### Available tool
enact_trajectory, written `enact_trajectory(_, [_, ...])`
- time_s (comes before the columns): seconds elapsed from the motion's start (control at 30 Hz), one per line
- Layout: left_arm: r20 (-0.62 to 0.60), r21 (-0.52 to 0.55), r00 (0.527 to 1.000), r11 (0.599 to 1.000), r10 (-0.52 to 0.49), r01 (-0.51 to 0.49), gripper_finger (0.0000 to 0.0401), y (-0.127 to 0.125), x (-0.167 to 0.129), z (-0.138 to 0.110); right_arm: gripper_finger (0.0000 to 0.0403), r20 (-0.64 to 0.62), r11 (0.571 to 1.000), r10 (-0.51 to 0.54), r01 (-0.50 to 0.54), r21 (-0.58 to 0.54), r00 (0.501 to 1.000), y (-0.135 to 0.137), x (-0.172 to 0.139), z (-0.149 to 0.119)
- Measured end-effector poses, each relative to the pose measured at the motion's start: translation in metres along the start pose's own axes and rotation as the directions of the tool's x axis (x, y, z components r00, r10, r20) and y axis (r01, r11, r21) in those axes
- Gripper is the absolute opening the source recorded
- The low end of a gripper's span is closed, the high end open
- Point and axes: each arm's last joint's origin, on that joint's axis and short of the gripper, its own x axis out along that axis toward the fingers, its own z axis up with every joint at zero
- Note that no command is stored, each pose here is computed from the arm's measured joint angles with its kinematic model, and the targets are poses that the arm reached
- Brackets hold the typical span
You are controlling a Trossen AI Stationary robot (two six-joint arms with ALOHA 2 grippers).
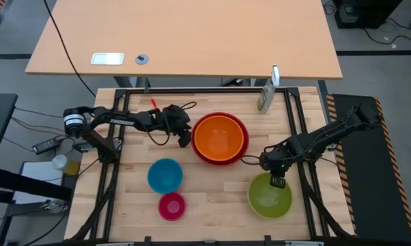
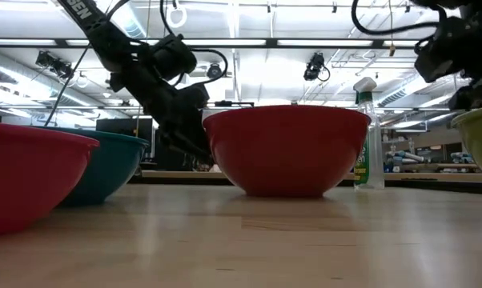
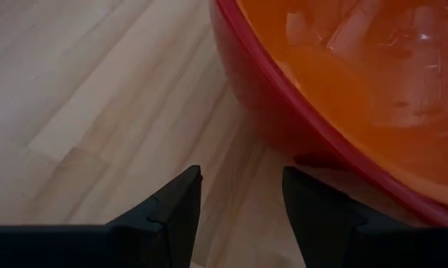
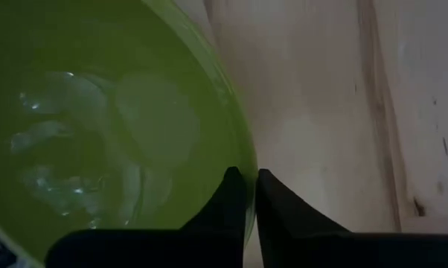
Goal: Nest bowls inside each other
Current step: Stack the green bowl on top of the orange bowl
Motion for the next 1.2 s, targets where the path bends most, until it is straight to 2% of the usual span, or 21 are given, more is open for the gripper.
enact_trajectory(0.27, [0.032,0.079,0.999,0.997,0.002,-0.005,0.0192,0.001,0.0,0.01,0.0012,0.065,1.0,0.022,-0.021,-0.011,0.998,0.022,-0.057,0.008])
enact_trajectory(0.37, [0.047,0.134,0.999,0.991,-0.006,0.0,0.0192,0.001,0.003,0.012,0.0011,0.109,0.999,0.05,-0.051,0.005,0.993,0.025,-0.072,0.013])
enact_trajectory(0.47, [0.052,0.145,0.997,0.989,-0.05,0.042,0.0192,0.001,0.01,0.011,0.0011,0.138,0.998,0.06,-0.063,0.017,0.989,0.025,-0.079,0.016])
enact_trajectory(0.77, [0.124,0.125,0.985,0.987,-0.12,0.104,0.0192,-0.018,0.03,0.008,0.0011,0.151,1.0,0.026,-0.027,0.007,0.988,0.023,-0.078,0.019])
enact_trajectory(0.93, [0.135,0.106,0.98,0.986,-0.143,0.129,0.0192,-0.032,0.044,0.008,0.0011,0.118,0.998,0.069,-0.069,-0.004,0.991,0.032,-0.059,0.028])
enact_trajectory(1.03, [0.139,0.122,0.977,0.982,-0.162,0.146,0.0192,-0.043,0.054,0.016,0.001,0.099,0.994,0.099,-0.102,0.024,0.99,0.041,-0.043,0.034])
enact_trajectory(1.2, [0.136,0.143,0.976,0.978,-0.172,0.152,0.0192,-0.063,0.07,0.034,0.0011,0.106,0.994,0.067,-0.075,0.076,0.992,0.048,-0.038,0.03])
